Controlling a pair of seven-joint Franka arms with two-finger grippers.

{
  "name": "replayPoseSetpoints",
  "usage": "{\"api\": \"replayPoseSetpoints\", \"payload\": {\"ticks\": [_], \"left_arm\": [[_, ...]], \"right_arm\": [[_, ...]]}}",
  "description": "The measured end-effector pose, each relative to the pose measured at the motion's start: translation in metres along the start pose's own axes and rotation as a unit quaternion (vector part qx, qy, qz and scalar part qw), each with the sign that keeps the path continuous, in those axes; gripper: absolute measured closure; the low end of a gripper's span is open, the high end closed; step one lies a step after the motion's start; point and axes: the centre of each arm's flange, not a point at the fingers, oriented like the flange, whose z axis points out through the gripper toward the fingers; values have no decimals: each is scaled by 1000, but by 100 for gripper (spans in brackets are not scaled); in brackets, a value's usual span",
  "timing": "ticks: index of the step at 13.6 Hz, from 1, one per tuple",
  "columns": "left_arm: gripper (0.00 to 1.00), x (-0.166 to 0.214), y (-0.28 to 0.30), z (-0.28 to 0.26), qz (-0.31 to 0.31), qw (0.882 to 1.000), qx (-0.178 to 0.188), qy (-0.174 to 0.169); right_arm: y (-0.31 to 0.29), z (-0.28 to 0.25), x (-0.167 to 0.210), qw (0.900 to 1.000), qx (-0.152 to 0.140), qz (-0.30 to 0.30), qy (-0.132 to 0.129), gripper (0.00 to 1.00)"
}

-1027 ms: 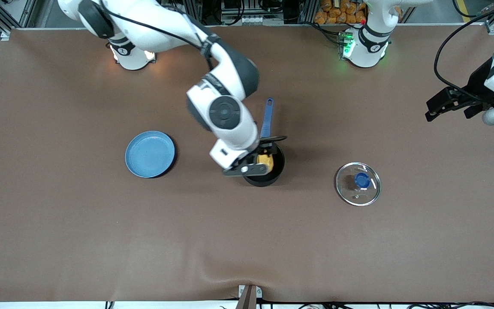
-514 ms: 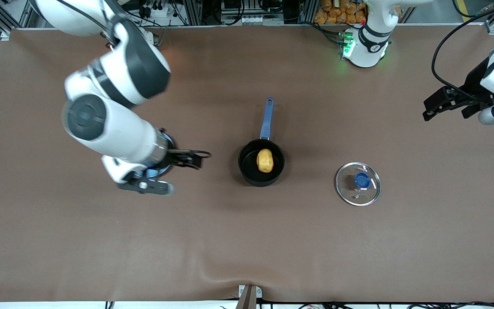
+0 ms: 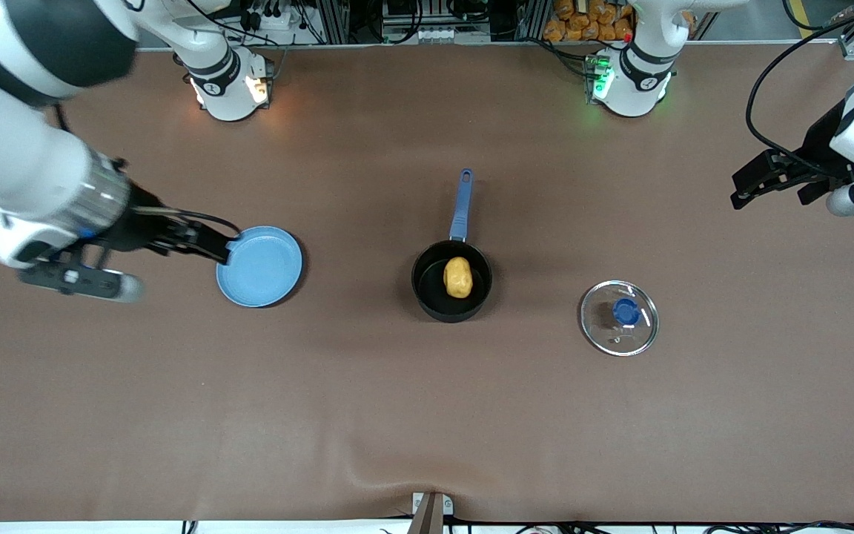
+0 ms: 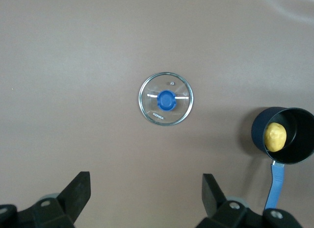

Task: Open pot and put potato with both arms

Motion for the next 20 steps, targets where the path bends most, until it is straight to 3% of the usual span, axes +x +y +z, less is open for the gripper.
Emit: {"api": "replayPoseSetpoints", "payload": {"ticks": [1, 3, 8, 12, 20], "left_arm": [[0, 0, 0, 1, 0, 1000, 0, -1], [0, 0, 0, 1, 0, 1000, 0, -2], [0, 0, 0, 1, 23, 1000, 0, -2], [0, 0, -2, 1, 58, 998, 0, -1], [0, 1, -3, 0, 66, 998, 0, 1]], "right_arm": [[17, -7, -1, 1000, -19, 8, -1, 0], [47, -20, 1, 1000, -27, 8, -5, 0], [91, -48, -13, 994, -51, -99, 0, 0], [120, -47, -30, 989, -73, -126, 9, 0], [160, -32, -75, 985, -54, -161, 14, 0]]}}
